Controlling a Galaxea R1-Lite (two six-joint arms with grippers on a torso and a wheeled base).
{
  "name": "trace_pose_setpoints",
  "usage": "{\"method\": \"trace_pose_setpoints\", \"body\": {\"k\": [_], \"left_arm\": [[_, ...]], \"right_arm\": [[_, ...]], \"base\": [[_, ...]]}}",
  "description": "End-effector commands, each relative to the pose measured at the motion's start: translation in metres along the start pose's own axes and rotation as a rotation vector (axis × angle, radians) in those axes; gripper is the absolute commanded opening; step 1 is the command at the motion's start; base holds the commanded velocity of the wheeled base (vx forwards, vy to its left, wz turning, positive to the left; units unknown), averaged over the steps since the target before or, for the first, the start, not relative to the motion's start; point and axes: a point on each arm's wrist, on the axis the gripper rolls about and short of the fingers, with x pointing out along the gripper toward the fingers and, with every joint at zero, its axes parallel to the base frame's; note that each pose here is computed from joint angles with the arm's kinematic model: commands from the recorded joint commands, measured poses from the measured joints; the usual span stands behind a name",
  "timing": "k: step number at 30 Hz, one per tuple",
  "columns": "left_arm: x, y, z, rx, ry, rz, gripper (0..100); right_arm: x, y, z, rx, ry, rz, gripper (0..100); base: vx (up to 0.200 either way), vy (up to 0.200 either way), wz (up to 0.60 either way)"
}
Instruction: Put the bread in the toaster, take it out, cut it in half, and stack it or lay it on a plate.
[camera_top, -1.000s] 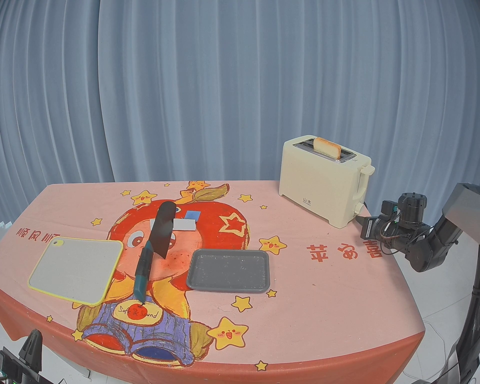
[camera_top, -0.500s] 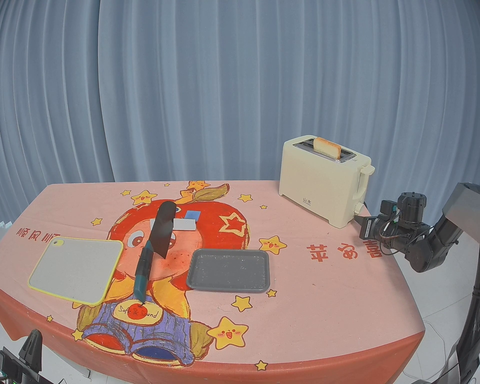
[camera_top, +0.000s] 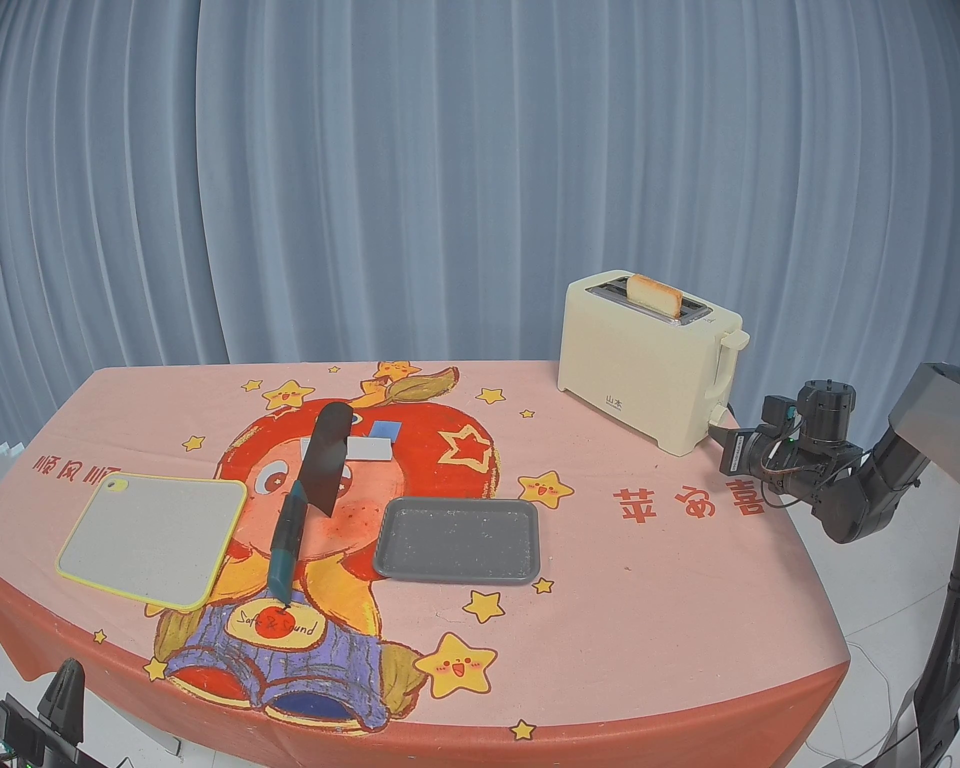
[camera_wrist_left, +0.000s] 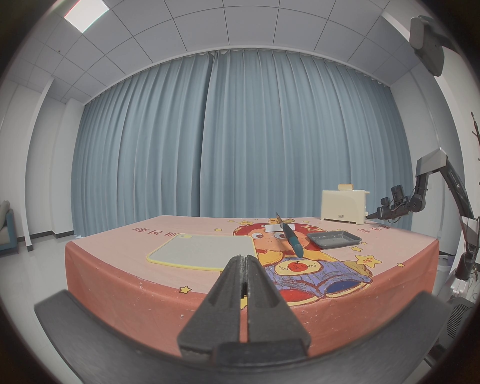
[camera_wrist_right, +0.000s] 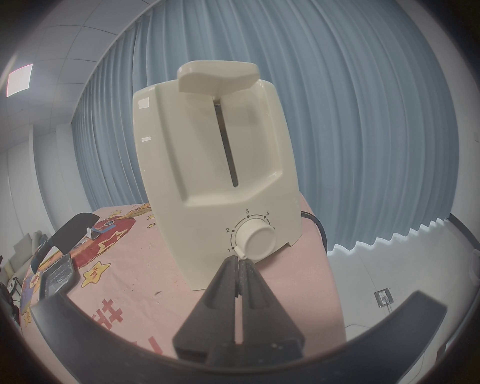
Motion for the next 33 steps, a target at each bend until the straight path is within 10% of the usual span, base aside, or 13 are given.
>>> {"method": "trace_pose_setpoints", "body": {"k": [1, 33], "left_arm": [[0.0014, 0.0000, -0.0048, 0.000, 0.018, 0.001, 0], [0.0014, 0.0000, -0.0048, 0.000, 0.018, 0.001, 0]], "right_arm": [[-0.0011, 0.0002, -0.0011, 0.001, 0.005, -0.001, 0], [0.0002, 0.0001, 0.0042, -0.001, -0.016, 0.002, 0]], "base": [[0.000, 0.000, 0.00], [0.000, 0.000, 0.00]]}}
